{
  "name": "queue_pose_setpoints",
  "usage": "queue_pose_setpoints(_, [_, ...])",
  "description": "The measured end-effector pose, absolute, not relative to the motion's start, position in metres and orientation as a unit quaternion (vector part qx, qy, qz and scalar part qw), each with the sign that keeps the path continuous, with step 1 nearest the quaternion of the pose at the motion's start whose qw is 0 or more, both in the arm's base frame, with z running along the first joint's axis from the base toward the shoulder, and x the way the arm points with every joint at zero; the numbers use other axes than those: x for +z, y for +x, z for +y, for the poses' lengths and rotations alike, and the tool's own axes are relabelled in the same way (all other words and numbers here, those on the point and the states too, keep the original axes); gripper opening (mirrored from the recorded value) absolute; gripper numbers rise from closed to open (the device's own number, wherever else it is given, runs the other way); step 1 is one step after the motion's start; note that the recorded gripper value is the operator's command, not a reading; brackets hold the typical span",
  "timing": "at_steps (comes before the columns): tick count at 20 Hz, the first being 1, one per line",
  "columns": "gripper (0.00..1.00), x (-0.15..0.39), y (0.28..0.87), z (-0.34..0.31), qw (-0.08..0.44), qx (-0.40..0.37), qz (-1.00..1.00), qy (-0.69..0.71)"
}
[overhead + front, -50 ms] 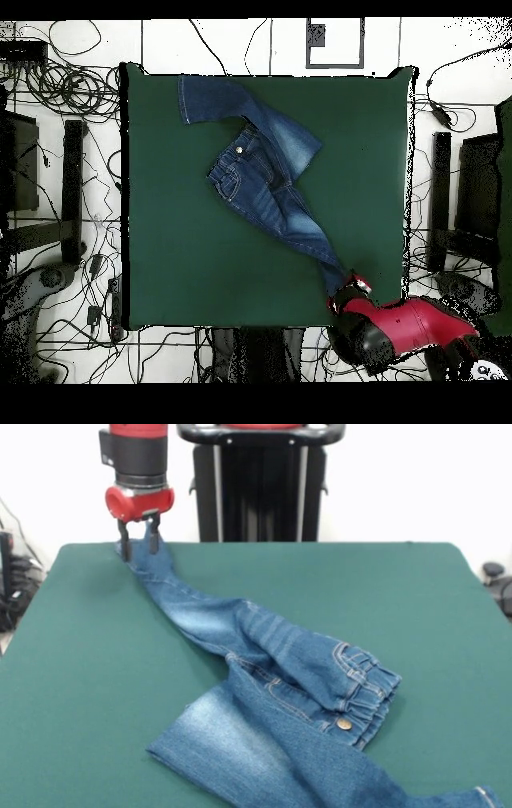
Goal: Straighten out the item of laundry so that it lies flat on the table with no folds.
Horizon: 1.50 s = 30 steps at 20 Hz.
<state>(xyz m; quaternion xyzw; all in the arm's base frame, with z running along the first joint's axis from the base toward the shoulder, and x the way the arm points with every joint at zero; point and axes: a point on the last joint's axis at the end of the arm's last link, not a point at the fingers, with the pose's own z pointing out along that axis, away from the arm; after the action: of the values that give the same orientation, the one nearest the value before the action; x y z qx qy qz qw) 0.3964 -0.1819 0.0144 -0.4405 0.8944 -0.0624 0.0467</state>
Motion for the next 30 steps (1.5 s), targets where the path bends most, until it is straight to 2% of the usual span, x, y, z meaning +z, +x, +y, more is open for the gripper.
queue_pose_setpoints(30, [1.0, 0.01, 0.42, -0.17, 0.054, -0.071, 0.884, -0.459])
